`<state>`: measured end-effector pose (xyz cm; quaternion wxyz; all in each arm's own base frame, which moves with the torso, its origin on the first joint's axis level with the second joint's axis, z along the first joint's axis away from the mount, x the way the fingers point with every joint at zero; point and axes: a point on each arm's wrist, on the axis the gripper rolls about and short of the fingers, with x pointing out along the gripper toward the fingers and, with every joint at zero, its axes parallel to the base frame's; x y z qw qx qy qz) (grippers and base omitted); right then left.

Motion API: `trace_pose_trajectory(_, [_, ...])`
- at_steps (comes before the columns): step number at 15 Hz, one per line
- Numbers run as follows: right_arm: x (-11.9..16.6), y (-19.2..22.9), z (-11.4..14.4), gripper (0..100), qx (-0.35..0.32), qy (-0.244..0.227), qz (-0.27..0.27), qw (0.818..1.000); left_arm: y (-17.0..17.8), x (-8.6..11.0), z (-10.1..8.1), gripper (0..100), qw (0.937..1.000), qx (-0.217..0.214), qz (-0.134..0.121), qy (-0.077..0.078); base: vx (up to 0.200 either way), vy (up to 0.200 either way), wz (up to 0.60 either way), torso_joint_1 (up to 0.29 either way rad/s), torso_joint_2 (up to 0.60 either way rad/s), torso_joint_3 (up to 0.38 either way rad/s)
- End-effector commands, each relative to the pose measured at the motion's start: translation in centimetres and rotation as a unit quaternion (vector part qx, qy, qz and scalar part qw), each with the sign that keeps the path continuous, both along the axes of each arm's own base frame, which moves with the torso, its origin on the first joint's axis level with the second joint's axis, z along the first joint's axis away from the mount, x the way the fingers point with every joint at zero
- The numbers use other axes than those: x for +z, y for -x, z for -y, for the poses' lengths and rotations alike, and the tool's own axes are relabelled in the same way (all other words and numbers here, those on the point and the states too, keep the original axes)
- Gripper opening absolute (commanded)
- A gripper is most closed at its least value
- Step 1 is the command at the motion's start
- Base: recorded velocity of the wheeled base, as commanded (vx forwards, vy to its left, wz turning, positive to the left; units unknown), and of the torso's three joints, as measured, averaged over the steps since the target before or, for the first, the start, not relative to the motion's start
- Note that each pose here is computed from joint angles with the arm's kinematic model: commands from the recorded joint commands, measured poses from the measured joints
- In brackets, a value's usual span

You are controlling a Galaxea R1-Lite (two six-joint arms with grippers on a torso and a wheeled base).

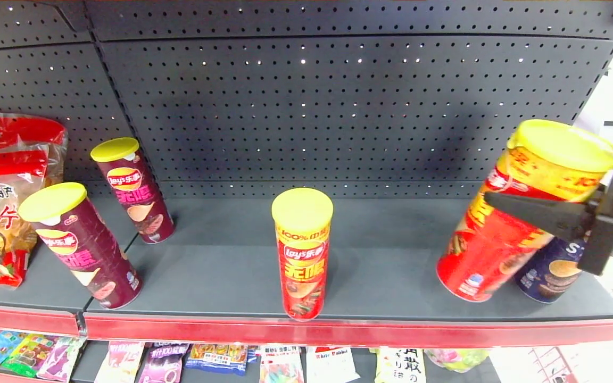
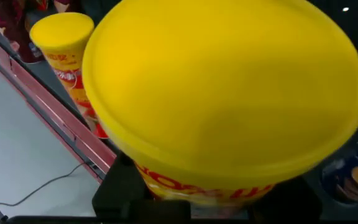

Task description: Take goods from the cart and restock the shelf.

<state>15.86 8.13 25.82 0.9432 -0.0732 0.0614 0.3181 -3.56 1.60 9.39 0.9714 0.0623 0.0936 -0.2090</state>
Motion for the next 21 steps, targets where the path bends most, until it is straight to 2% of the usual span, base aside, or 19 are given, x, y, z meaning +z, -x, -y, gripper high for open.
trace_pose_trajectory(1, [-0.5,-6.2,-3.2,0,0.023,0.010,-0.033,0.999,0.0,0.0,0.0,100,1.0000,0.004,-0.001,-0.001,0.000,0.000,0.00,0.000,0.00,0.000])
trace_pose_trajectory(7, [-1.5,-13.0,-7.0,0,0.032,0.001,-0.005,0.999,0.0,0.0,-0.1,100,0.9998,0.018,0.001,-0.004,0.000,0.000,0.00,0.000,0.00,0.000])
trace_pose_trajectory(16, [-4.0,-17.6,-12.2,0,0.051,0.010,-0.015,0.999,0.2,-0.1,-0.1,100,0.9990,0.044,0.013,0.000,0.000,0.000,0.00,0.000,0.00,0.000])
trace_pose_trajectory(21, [-5.2,-18.2,-13.4,0,0.060,0.016,-0.024,0.998,0.4,-0.1,0.0,100,0.9983,0.056,0.018,0.002,0.000,0.000,0.00,0.000,0.00,0.000])
